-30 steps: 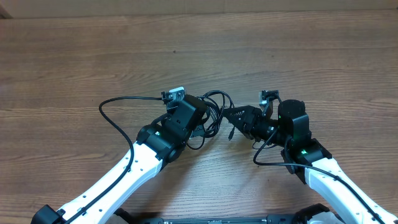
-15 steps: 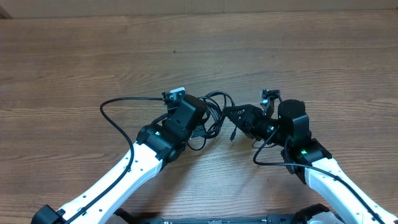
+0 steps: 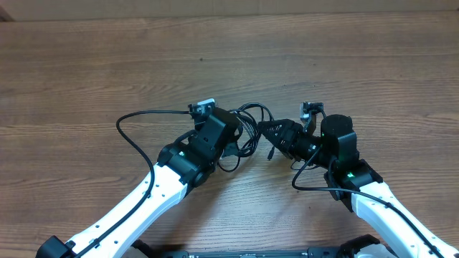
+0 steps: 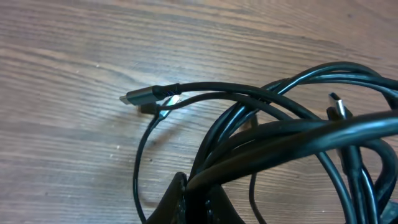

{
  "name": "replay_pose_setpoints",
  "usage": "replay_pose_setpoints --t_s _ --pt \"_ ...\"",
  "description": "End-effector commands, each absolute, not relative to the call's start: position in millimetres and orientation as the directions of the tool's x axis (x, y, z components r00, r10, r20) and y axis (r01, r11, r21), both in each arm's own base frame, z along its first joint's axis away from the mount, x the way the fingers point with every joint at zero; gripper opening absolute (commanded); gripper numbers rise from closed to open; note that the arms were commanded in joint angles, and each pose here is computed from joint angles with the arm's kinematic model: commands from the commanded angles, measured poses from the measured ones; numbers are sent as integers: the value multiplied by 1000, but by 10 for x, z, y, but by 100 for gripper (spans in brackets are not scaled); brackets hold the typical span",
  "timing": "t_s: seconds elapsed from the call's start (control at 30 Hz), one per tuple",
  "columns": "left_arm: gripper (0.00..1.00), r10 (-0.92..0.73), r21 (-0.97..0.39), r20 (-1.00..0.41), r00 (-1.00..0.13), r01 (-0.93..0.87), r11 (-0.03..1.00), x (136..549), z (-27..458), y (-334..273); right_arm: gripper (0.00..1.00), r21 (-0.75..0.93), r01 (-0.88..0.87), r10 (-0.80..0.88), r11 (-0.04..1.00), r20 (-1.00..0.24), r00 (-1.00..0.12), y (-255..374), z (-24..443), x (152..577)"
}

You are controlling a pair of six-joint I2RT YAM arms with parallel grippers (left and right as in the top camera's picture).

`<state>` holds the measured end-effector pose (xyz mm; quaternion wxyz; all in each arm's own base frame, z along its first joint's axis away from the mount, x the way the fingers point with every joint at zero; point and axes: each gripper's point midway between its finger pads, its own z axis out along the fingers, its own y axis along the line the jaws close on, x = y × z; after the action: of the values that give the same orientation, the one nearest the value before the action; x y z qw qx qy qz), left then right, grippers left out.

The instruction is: Untangle cables

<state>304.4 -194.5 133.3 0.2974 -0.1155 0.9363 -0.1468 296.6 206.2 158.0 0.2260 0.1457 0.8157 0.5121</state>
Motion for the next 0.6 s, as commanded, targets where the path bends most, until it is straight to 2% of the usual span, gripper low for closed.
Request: replay_pose_setpoints --t_s 0.0,0.07,0.2,0.47,0.57 --pt "4 -277 -351 -531 -801 -90 932 3069 1362 -2002 50 898 -13 480 439 -247 -842 2056 1632 2997" --pt "4 -276 -350 -531 -801 -89 932 3068 1361 -2001 47 897 -12 483 441 -249 -840 2051 1630 3003" --pt "4 -275 -350 -528 -804 -89 933 3060 1356 -2002 31 894 -7 495 448 -254 -831 2031 1622 3025" --pt "4 -270 -379 -509 -817 -69 923 3037 1363 -2076 17 889 2 514 458 -263 -817 1997 1611 3062" --pt "4 -270 -379 -509 -817 -69 923 3039 1362 -2075 8 889 2 514 458 -263 -817 1997 1611 3062"
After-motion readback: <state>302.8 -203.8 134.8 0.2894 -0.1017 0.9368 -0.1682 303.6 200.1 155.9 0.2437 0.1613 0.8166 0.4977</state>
